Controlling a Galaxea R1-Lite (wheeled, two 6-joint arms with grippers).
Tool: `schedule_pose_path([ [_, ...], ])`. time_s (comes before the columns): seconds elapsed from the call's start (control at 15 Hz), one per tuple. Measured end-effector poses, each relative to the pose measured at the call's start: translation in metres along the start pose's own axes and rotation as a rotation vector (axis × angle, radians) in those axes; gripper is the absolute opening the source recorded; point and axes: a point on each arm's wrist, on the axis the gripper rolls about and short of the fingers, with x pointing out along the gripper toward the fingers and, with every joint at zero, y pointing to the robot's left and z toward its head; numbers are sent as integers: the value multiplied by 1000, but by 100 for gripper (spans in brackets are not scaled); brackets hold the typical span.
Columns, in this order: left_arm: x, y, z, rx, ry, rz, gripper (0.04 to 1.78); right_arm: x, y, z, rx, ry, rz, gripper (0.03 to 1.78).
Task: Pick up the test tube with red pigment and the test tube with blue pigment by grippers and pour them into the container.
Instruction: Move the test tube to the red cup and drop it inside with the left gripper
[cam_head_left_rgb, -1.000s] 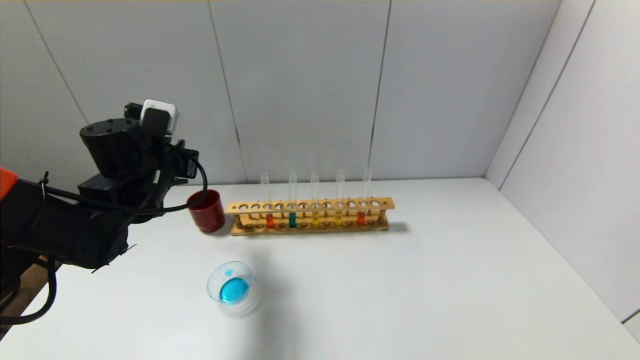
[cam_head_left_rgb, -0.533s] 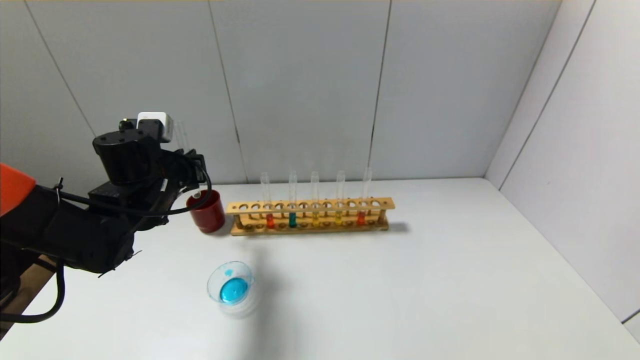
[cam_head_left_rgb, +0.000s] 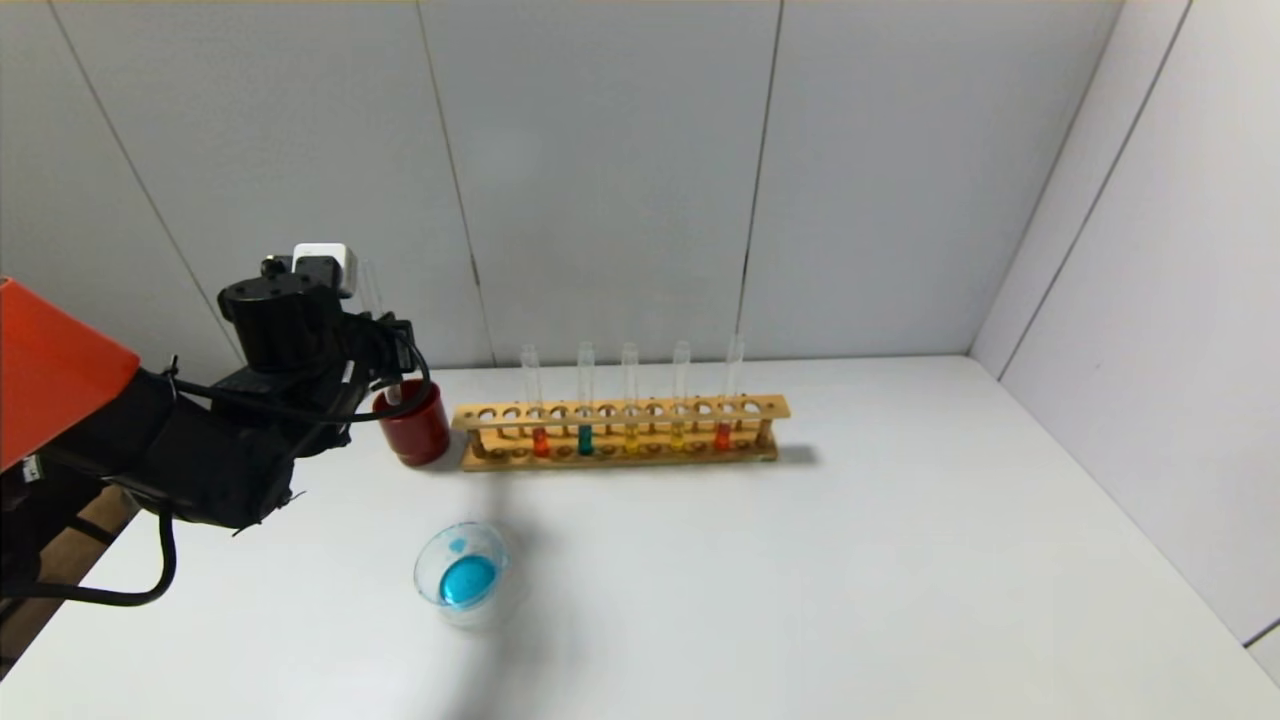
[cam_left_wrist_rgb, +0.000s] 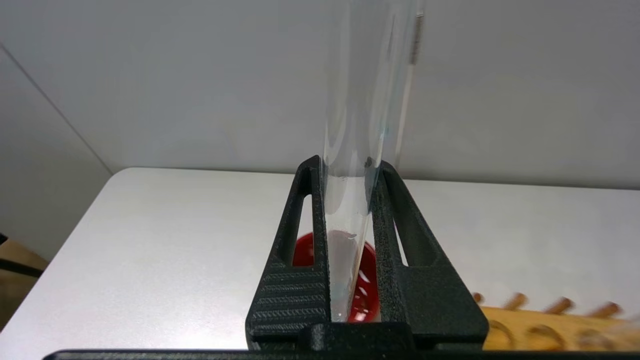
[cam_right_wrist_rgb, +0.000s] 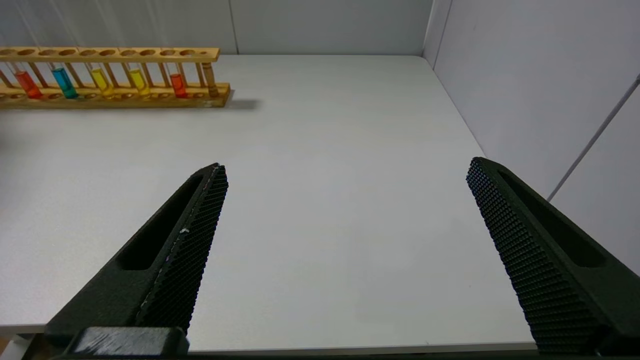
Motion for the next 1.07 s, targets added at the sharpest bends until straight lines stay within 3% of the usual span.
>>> schedule_pose_path([
  [1.07,50,-1,-44,12,31,-34,30,0,0,0,0,0,0,175],
])
